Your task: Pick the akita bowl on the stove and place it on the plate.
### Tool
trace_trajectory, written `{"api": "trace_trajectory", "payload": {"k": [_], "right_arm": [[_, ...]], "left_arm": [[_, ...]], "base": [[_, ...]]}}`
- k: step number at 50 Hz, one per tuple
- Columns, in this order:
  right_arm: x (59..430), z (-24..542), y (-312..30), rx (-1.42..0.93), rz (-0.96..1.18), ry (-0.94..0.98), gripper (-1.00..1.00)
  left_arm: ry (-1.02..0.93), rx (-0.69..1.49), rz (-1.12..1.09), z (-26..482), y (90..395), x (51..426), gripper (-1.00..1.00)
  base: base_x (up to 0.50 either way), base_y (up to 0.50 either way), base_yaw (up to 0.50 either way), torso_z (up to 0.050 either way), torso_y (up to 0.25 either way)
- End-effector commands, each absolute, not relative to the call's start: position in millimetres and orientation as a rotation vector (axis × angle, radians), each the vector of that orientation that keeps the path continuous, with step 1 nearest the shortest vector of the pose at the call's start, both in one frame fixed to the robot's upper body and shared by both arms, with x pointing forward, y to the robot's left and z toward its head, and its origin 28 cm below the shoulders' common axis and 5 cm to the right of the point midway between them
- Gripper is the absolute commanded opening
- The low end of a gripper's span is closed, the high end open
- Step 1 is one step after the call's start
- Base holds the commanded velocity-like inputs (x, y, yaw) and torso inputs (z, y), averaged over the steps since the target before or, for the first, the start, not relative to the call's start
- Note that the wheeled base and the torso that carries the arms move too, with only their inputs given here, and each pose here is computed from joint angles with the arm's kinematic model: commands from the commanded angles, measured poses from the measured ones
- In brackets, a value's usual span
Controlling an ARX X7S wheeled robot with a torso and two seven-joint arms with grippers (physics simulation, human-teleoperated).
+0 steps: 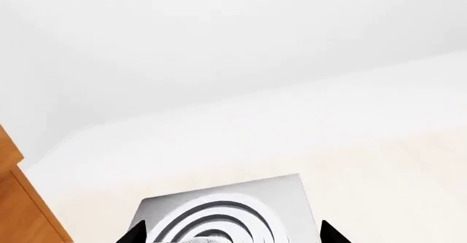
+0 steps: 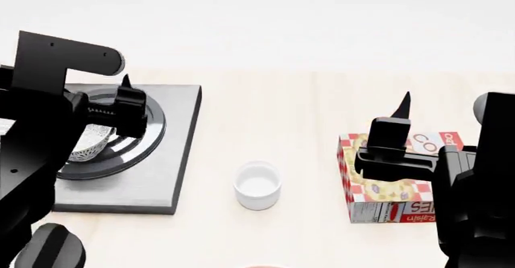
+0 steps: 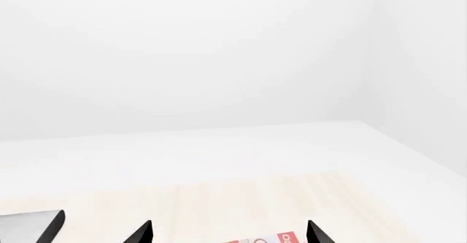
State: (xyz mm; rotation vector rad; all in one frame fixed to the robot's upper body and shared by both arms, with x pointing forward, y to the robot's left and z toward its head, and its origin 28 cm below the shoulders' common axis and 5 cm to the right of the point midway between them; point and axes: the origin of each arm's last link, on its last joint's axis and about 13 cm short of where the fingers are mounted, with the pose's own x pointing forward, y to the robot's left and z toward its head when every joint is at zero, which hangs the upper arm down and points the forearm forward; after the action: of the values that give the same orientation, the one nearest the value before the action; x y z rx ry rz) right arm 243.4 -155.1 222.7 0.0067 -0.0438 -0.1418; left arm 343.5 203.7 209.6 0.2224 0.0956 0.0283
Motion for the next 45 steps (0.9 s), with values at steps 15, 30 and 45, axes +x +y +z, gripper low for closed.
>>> {"api": "trace_trajectory", "payload": {"k": [15,30,45], "right_arm": [[243.6,223.0,-155.8,0.032,-0.145,-0.047,1.0],[243.0,222.2,-156.3,0.037,-0.148,-0.048,1.0],[243.1,222.1,-156.3,0.036,-0.147,-0.048,1.0]], "left_arm": [[0.099,0.251,0.053,292.1,195.1,392.6,1.0],[0.149,0.126,0.052,308.3,189.2,416.6,1.0],[0.208,0.209,0.111,295.4,202.8,427.1,1.0]], "base": [[0.0,0.0,0.0,0.0,0.0],[0.0,0.0,0.0,0.0,0.0],[0.0,0.0,0.0,0.0,0.0]]}}
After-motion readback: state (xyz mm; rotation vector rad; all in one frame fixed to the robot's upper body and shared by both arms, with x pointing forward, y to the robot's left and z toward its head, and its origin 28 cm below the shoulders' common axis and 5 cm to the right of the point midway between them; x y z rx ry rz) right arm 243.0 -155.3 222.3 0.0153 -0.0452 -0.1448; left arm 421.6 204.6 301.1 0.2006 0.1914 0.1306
